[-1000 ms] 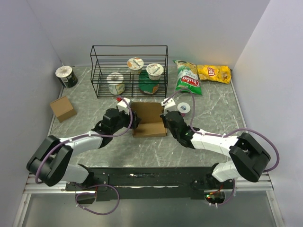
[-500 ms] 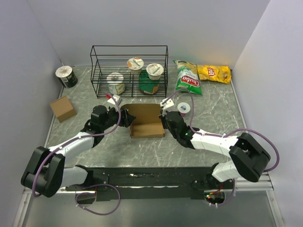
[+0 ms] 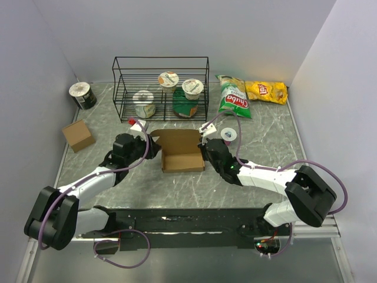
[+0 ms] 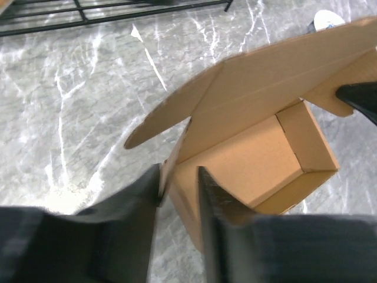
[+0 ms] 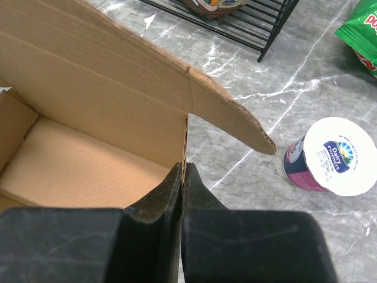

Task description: Fold the paper box

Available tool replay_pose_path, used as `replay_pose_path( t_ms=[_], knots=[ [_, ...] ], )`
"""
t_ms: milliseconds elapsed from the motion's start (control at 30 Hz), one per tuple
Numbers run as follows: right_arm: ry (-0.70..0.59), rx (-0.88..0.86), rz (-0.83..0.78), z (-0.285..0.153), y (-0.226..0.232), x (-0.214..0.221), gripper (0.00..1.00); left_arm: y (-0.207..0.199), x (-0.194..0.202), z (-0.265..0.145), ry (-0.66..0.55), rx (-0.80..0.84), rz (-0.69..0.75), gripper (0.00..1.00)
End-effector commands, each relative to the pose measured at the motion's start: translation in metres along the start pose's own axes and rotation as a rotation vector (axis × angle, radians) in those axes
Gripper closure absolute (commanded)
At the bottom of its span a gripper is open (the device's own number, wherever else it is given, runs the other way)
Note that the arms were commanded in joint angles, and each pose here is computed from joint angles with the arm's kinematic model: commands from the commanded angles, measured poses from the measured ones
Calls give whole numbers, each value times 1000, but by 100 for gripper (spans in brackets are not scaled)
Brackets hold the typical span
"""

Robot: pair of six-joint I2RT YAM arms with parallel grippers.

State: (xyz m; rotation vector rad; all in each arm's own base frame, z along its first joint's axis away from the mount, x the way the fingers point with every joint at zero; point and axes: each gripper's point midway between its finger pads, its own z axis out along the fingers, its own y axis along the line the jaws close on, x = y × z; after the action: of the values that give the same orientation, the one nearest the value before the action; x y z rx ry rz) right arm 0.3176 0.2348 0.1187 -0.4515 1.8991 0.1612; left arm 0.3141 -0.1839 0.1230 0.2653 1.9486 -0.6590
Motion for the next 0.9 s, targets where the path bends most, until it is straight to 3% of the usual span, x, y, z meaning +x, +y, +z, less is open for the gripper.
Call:
replay_pose_path(
  t_ms=[0,133,200,867],
  knots=[
    [-53,1,29,0,0,-20,100,3,-12,-4,-48,-24,-1,71],
    [-57,5,39,-1,0,-21,100,-2,-10,-2,-42,5,-1,93],
    [-57,28,41,-1,-4,-23,100,-3,-10,-1,-40,12,-13,99],
    [-42,75,99,-11,19,-11,100,-31,13,11,-45,-36,-154,99]
  ],
)
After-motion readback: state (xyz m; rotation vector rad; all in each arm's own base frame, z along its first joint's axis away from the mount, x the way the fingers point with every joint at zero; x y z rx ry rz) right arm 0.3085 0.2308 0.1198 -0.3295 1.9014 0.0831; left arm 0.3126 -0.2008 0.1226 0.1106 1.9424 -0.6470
